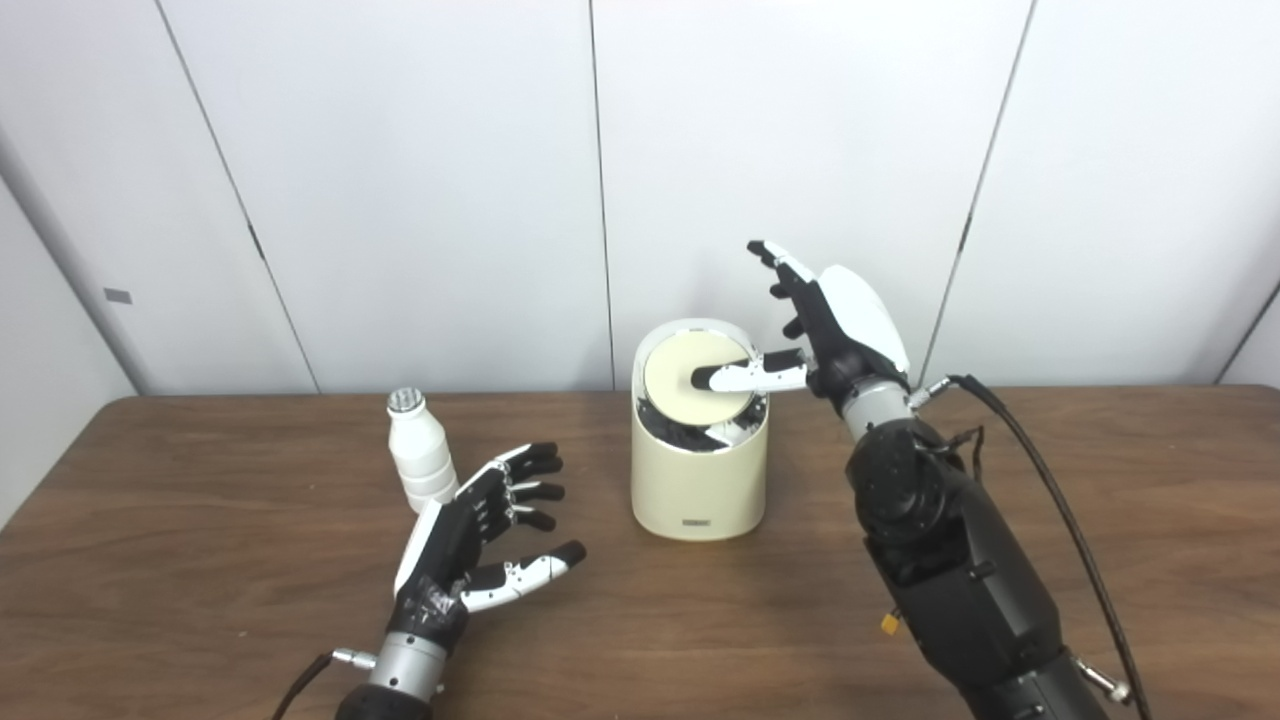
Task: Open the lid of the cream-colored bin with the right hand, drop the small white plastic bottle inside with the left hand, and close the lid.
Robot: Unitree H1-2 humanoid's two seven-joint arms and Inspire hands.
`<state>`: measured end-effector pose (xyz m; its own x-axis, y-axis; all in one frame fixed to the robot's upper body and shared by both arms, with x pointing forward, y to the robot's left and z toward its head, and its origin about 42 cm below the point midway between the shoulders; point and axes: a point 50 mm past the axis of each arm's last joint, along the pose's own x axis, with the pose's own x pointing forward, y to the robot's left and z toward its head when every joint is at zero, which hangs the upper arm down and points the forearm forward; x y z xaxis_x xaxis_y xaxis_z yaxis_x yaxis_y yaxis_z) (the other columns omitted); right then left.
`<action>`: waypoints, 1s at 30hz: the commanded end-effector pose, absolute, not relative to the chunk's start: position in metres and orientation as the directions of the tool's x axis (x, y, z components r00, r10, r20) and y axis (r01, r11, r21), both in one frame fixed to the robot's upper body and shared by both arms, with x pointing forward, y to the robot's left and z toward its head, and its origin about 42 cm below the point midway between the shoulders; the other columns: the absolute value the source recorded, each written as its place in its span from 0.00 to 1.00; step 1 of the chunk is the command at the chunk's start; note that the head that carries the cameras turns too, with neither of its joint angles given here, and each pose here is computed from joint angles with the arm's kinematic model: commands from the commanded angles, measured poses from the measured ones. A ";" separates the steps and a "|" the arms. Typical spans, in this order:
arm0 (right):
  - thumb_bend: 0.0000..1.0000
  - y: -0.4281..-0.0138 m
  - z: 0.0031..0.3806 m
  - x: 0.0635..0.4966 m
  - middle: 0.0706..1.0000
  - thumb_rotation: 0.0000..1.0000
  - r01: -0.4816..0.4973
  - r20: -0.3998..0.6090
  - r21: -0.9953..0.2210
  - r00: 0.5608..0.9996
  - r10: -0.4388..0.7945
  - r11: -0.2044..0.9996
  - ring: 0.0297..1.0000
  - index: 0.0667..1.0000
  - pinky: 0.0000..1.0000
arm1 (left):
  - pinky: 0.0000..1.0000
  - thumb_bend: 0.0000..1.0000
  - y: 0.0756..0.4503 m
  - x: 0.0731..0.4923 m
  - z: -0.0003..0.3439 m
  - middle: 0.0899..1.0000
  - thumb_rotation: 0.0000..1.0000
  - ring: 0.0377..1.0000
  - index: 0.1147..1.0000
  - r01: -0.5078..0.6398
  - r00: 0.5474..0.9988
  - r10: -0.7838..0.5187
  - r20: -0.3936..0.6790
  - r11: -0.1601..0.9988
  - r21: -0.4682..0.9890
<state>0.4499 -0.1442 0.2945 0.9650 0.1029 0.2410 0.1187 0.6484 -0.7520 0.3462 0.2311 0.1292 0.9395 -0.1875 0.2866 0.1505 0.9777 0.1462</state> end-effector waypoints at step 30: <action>0.88 -0.145 0.304 0.454 0.91 0.21 0.109 0.236 -0.796 0.962 0.140 0.595 0.82 0.89 0.61 | 0.59 0.67 0.226 0.354 0.150 0.77 0.02 0.70 0.79 0.145 0.912 -0.189 0.365 0.979 0.144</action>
<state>0.4484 -0.1422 0.2865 0.9697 0.1505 0.1922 0.0619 0.6100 -0.7899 0.3464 0.2290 0.1294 0.9398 -0.1842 0.2878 0.1490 0.9789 0.1399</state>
